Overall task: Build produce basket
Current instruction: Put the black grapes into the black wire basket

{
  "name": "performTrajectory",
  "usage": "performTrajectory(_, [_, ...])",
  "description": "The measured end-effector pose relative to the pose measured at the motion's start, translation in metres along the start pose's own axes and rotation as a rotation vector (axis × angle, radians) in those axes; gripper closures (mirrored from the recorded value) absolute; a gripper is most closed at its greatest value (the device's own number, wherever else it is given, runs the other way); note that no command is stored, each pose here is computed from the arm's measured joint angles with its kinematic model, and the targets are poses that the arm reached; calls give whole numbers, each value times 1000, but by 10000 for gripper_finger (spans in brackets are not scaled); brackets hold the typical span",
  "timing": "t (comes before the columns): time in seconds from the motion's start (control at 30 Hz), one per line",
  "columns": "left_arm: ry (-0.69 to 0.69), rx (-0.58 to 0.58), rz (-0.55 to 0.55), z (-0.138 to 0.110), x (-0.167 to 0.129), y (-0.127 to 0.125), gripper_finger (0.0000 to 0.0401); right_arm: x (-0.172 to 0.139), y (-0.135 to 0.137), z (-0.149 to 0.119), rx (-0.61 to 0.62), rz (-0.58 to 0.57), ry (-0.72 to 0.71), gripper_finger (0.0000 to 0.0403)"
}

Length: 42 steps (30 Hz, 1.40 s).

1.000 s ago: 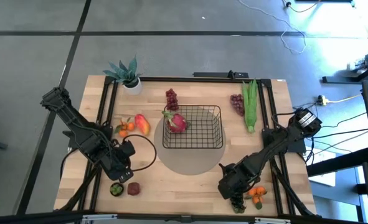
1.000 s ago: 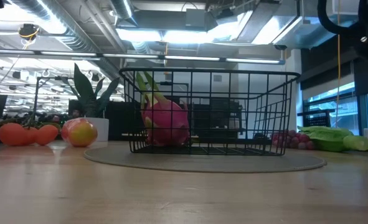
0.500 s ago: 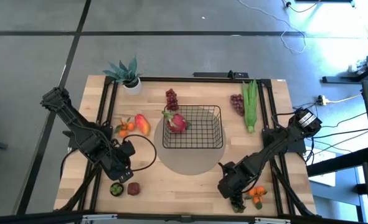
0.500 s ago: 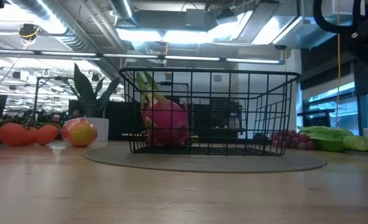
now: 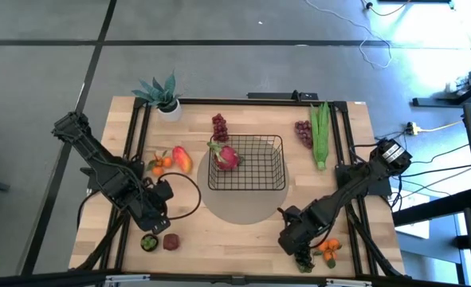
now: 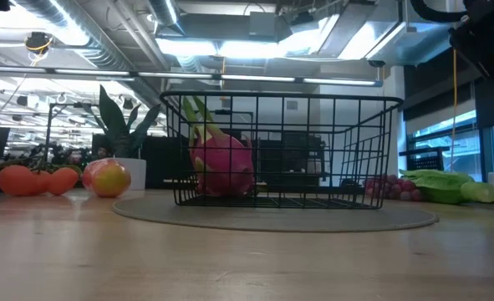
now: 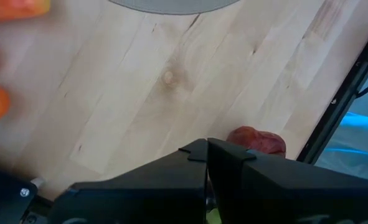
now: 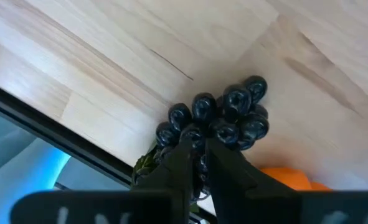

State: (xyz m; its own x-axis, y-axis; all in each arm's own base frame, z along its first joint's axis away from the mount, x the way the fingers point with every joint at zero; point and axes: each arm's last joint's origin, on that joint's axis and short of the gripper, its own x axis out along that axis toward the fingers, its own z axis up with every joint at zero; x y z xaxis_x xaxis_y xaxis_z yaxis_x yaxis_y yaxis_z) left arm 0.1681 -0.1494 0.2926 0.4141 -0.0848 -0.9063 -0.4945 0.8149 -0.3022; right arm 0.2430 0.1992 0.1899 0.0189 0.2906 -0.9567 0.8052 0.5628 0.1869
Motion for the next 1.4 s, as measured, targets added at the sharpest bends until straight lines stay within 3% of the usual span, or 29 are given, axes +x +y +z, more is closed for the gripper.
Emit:
performTrajectory(0.37, [-47, 9, 13, 1, 0, 0, 401, -1, -2, 1, 22, -24, 0, 350])
performTrajectory(0.73, [-46, 10, 13, 1, 0, 0, 401, -2, -9, 7, 66, -93, 29, 275])
performTrajectory(1.07, [-47, 10, 13, 1, 0, 0, 401, 2, -4, 10, 74, -58, 80, 272])
performTrajectory(1.4, [-47, 10, 12, 1, 0, 0, 401, 25, -1, 15, 86, -117, 97, 272])
